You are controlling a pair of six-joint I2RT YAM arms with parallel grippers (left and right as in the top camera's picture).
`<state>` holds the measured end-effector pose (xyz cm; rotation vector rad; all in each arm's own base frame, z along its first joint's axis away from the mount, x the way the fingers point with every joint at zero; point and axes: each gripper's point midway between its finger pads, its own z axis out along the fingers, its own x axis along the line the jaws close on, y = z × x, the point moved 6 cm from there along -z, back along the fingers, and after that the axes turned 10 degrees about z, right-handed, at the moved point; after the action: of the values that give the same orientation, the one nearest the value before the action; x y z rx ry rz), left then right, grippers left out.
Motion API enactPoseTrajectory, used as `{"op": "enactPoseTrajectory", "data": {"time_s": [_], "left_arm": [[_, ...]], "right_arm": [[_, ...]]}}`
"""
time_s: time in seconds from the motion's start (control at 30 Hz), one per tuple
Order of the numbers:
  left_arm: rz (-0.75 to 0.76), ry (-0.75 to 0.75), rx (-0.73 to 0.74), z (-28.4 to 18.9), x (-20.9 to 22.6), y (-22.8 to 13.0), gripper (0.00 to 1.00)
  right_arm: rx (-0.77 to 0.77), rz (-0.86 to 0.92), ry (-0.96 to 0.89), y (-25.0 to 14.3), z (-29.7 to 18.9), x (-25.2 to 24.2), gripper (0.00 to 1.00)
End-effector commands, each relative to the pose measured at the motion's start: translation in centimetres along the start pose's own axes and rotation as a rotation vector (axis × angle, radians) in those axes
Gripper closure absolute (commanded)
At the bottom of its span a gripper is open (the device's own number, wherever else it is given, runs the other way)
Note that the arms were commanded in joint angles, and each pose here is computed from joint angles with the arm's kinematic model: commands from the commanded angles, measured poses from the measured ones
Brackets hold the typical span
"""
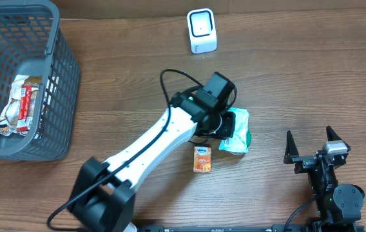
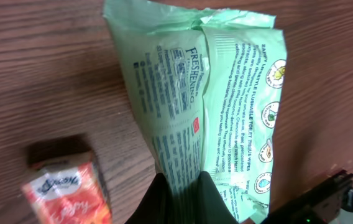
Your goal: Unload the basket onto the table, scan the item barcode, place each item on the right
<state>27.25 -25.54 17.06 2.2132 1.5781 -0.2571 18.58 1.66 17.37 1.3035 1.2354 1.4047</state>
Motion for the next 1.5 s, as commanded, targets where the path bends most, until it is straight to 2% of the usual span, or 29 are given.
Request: {"op": "enactPoseTrajectory", "data": {"time_s": [0.0,0.1,0.37,0.53,0.77,0.87,1.03,1.13,1.47], "left_arm": [[0.043,-0.022,-0.075,-3.2,-0.4,0.4,0.96],[0.041,0.005,-0.071,-4.0,0.4,0.1,0.96],[-0.022,0.243,-0.079,-4.8,4.4,-0.1,0.96],[-0.027,0.252,-0.056,-3.9,4.2,-0.4,0.96],[0.006,0.278,0.048,-0.1,3.5,-1.6,0.96],[0.004,0.323,0.031,-0.3,4.1,-1.2,0.96],[-0.067,0.378,-0.042,-3.4,7.0,0.6,0.93],[-0.079,0.414,-0.035,-4.5,9.8,1.1,0.96],[-0.136,0.564,0.128,-1.5,15.7,-1.5,0.96]], "right_arm": [[-0.005,-0.001,-0.008,-0.2,0.0,-0.1,0.0],[-0.005,-0.002,-0.008,-0.2,0.0,-0.1,0.0],[-0.005,-0.002,-0.008,-0.2,0.0,-0.1,0.0],[-0.005,-0.002,-0.008,-0.2,0.0,-0.1,0.0],[-0.005,-0.002,-0.008,-0.2,0.0,-0.1,0.0],[-0.005,-0.002,-0.008,-0.2,0.0,-0.1,0.0],[-0.005,-0.001,-0.008,-0.2,0.0,-0.1,0.0],[-0.005,-0.001,-0.008,-0.2,0.0,-0.1,0.0],[-0.005,-0.001,-0.008,-0.2,0.0,-0.1,0.0]]}}
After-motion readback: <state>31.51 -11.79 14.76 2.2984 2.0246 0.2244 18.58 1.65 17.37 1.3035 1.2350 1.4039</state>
